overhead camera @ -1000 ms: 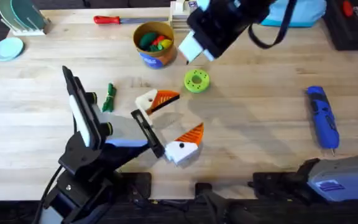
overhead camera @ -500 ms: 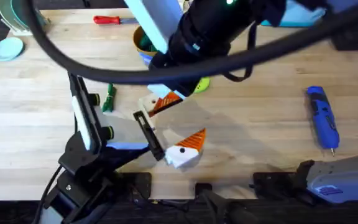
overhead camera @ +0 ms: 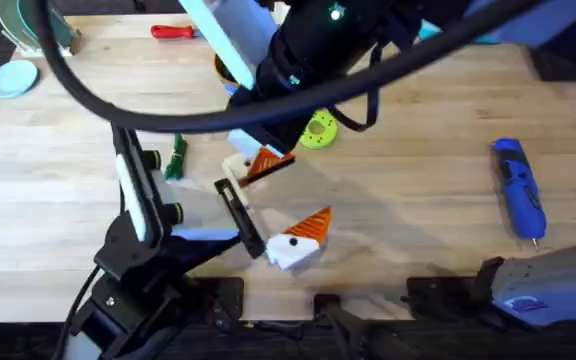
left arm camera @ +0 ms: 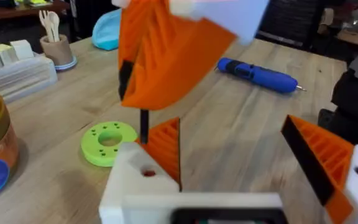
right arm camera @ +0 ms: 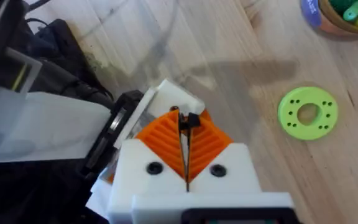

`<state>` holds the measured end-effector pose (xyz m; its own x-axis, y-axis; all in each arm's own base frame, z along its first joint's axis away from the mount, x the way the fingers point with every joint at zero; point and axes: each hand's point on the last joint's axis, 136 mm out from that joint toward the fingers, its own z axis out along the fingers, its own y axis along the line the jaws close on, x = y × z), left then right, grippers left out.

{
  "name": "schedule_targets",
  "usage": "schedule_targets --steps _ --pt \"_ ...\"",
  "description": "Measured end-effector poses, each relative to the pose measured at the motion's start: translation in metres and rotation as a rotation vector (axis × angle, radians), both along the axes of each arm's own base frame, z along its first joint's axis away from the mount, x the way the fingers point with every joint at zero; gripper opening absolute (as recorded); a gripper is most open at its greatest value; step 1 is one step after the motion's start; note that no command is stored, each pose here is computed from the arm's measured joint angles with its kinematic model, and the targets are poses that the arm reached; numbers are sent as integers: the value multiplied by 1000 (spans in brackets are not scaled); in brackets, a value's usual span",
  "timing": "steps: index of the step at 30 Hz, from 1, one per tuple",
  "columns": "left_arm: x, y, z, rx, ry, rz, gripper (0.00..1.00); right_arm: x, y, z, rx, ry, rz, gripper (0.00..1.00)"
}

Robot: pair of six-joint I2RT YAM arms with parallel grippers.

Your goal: Pick up the gripper from the table and insert it into the empty holder that is missing its gripper. Then pick up a screw, insert it into the mounting hole, and use the screwdriver to tighten it. Finally, clean up the table by picking up the vegetable and placing it into the bucket.

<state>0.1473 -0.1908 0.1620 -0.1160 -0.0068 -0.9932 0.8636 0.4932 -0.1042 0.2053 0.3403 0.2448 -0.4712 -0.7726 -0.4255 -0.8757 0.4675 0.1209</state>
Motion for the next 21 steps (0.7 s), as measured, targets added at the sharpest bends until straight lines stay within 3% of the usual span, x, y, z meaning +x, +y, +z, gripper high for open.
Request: schedule_targets --steps 21 --pt "0 0 -2 0 13 -2 991 -6 11 -19 -45 20 32 5"
